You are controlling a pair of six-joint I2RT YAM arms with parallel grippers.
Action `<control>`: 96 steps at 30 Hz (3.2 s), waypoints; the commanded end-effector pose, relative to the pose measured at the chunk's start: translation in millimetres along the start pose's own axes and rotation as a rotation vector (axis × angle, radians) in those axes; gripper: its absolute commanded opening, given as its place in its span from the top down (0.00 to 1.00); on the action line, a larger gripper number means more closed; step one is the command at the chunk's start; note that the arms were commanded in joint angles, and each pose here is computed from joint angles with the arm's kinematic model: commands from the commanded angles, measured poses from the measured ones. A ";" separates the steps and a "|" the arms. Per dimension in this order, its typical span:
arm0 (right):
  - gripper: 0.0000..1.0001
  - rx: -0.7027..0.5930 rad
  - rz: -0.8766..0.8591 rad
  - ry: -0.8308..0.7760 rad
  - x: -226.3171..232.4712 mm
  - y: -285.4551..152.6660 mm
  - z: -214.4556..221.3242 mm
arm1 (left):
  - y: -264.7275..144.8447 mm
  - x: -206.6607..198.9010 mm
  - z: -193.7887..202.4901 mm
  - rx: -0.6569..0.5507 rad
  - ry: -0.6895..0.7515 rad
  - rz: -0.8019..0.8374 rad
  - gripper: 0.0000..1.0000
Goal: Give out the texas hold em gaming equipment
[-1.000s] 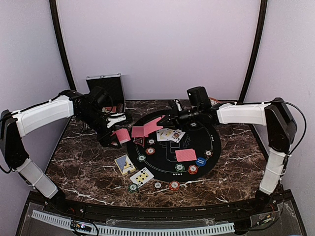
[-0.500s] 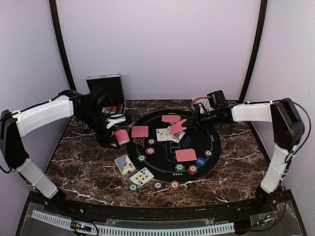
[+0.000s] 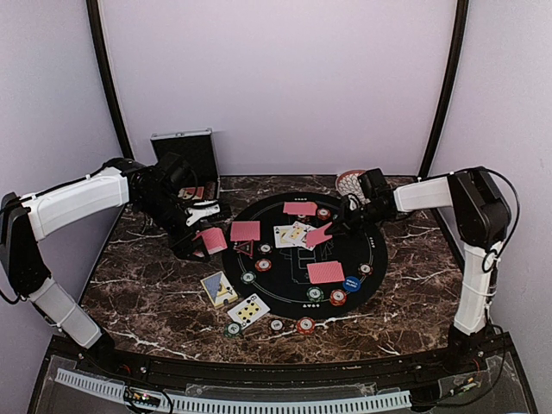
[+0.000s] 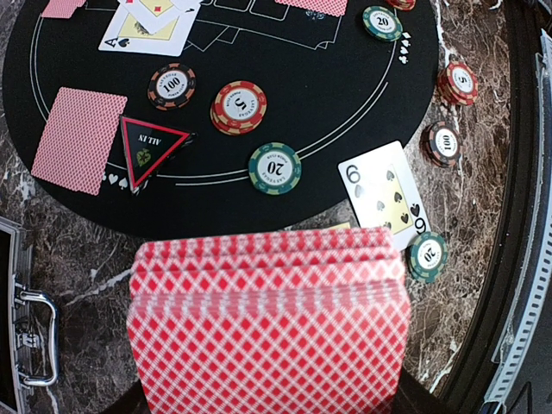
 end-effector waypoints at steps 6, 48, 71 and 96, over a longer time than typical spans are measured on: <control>0.90 -0.012 0.097 -0.053 -9.4 -0.8 -11.7 | -7.4 -5.0 2.8 -0.008 0.012 0.019 1.00; 0.09 0.130 -0.590 -0.251 222.3 63.6 91.6 | -9.7 0.1 -14.1 -0.048 0.007 0.028 1.00; 0.14 0.230 -0.642 -0.253 238.4 110.5 103.4 | -5.4 1.5 -18.1 -0.055 0.001 0.038 1.00; 0.36 0.255 -0.528 -0.188 206.5 116.6 97.4 | -6.5 0.9 -16.2 -0.053 0.006 0.031 1.00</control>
Point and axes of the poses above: each gripper's point midway between its finger pads, its own y axis out along the fingers, its own x axis along the line the jaws close on, z = x × y, the point moved 9 cm from there along -y, back along the fingers, and after that the axes turned 8 degrees about -y, right-handed, at the moved point
